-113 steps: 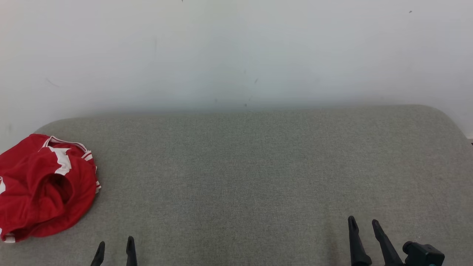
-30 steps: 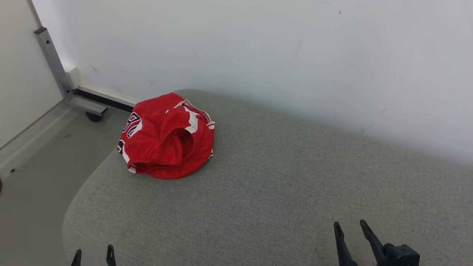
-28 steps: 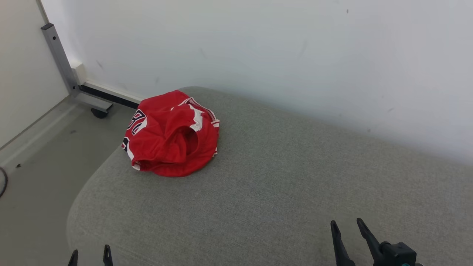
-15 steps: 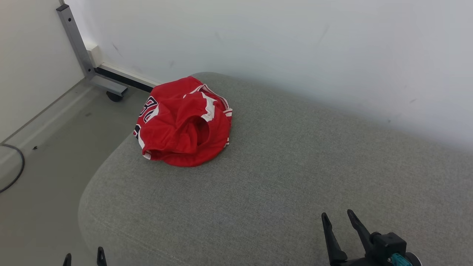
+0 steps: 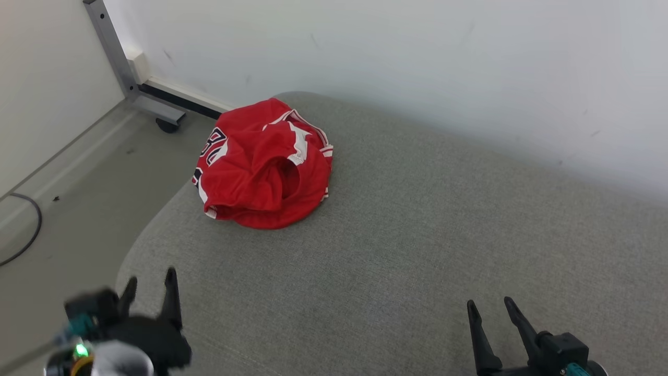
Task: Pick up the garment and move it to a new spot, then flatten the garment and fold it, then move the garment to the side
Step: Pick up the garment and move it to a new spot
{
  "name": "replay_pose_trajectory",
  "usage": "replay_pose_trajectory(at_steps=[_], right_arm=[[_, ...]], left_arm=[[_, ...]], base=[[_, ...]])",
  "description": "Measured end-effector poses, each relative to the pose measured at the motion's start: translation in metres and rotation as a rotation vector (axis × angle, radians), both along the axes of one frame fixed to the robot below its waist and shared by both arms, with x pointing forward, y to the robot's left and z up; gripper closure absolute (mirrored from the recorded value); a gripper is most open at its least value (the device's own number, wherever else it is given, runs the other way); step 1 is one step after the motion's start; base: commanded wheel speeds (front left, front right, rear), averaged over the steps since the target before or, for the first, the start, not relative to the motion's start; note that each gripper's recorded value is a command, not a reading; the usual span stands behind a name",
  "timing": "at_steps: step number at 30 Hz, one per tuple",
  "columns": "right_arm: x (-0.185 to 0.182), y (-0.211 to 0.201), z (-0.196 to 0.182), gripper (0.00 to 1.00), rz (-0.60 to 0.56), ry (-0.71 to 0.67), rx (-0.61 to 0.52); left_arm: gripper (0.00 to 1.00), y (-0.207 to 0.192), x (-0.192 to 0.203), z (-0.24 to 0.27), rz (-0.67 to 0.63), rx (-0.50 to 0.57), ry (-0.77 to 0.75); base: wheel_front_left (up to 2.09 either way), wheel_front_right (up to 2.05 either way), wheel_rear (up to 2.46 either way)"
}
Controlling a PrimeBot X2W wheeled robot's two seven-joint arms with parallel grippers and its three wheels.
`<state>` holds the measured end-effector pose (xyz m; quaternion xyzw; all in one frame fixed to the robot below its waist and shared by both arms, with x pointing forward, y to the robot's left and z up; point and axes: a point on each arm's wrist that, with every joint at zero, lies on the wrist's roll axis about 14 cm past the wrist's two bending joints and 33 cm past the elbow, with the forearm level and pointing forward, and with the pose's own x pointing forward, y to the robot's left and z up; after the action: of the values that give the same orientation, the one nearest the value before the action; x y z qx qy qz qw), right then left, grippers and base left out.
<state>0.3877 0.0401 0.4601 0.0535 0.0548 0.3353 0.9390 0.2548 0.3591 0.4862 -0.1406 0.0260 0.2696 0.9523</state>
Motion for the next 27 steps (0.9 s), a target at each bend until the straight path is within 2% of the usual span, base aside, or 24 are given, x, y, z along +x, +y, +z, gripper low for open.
replay_pose_trajectory(at_steps=[3,10,13,20,27], right_arm=[[0.002,0.005,0.006,0.00,0.015,-0.023,0.008],[0.023,0.016,0.021,0.00,0.036,-0.073,0.016],[0.036,0.013,0.023,0.00,0.027,-0.084,0.025],[0.060,-0.009,0.001,0.00,-0.034,-0.047,0.033],[0.074,-0.042,-0.038,0.00,-0.121,0.031,0.019]], left_arm=[[0.00,0.022,0.021,0.019,-0.016,-0.020,0.033],[0.00,0.057,0.080,0.073,-0.031,-0.286,-0.018],[0.00,0.066,0.106,0.093,-0.054,-0.304,0.003],[0.00,0.061,0.163,0.072,-0.088,-0.386,0.148],[0.00,0.025,0.217,0.020,-0.173,-0.505,0.311]], base=[[0.00,0.00,0.00],[0.00,0.00,0.00],[0.00,0.00,0.00],[0.00,0.00,0.00],[0.00,0.00,0.00]])
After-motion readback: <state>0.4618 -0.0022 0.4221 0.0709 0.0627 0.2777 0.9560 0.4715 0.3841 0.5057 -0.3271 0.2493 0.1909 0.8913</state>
